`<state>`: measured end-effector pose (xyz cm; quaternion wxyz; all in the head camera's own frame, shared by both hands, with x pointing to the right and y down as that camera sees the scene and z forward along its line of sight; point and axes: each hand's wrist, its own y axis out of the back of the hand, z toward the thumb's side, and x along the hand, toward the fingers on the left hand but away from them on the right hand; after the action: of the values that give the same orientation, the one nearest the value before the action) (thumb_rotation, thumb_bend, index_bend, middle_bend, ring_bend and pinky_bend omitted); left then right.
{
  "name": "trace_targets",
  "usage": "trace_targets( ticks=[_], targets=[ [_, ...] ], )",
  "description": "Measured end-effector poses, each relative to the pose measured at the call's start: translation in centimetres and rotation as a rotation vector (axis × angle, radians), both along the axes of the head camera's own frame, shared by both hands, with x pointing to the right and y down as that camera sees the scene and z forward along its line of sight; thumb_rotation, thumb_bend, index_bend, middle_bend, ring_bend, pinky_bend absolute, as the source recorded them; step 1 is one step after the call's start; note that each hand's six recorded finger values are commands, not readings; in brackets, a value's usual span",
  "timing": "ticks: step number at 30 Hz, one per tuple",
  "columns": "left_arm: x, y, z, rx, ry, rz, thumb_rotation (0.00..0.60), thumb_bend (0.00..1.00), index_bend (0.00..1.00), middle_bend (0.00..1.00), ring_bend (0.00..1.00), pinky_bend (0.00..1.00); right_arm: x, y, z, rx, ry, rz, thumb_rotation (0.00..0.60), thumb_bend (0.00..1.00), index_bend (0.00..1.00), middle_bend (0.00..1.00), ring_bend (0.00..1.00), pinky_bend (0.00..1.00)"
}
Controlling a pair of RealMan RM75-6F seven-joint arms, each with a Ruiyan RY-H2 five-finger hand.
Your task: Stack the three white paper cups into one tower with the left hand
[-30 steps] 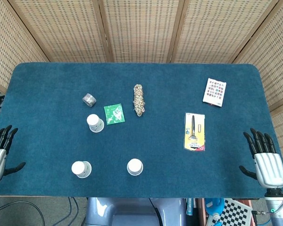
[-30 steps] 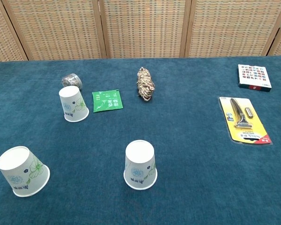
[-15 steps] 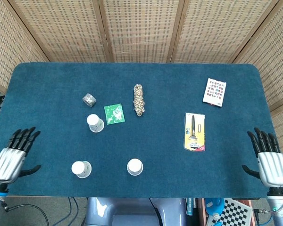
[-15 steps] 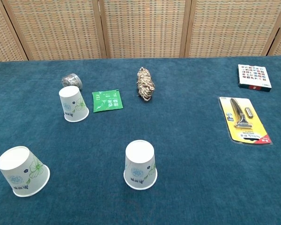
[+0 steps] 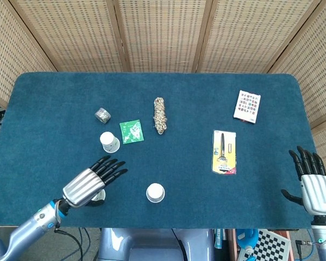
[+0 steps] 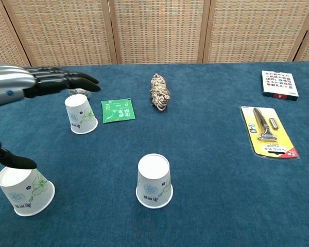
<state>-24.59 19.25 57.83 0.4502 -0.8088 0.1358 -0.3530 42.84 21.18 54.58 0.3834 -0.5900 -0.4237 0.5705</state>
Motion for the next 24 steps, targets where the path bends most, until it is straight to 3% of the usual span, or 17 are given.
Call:
trace_targets(
  ticks=[9,18,24],
  targets=[
    [6.5,0.2,3.5,0.040,-0.038,0.150,0.600,0.14,0.00,0.00,0.00,0.05,0.8,-0.4,0.3,-0.008,0.009,0.029,0.600,0.00,0.00,0.00,0.00,0.00],
    [11.7,0.7,7.4,-0.007,-0.052,0.187,0.600,0.14,0.00,0.00,0.04,0.11,2.0,-0.6,0.5,-0.019,0.002,0.068,0.600,0.00,0.00,0.00,0.00,0.00],
    [13.6,0.9,8.8,-0.003,-0.066,0.197,0.600,0.14,0.16,0.18,0.18,0.23,2.6,-0.7,0.8,-0.034,0.003,0.080,0.600,0.00,0.00,0.00,0.00,0.00]
  ],
)
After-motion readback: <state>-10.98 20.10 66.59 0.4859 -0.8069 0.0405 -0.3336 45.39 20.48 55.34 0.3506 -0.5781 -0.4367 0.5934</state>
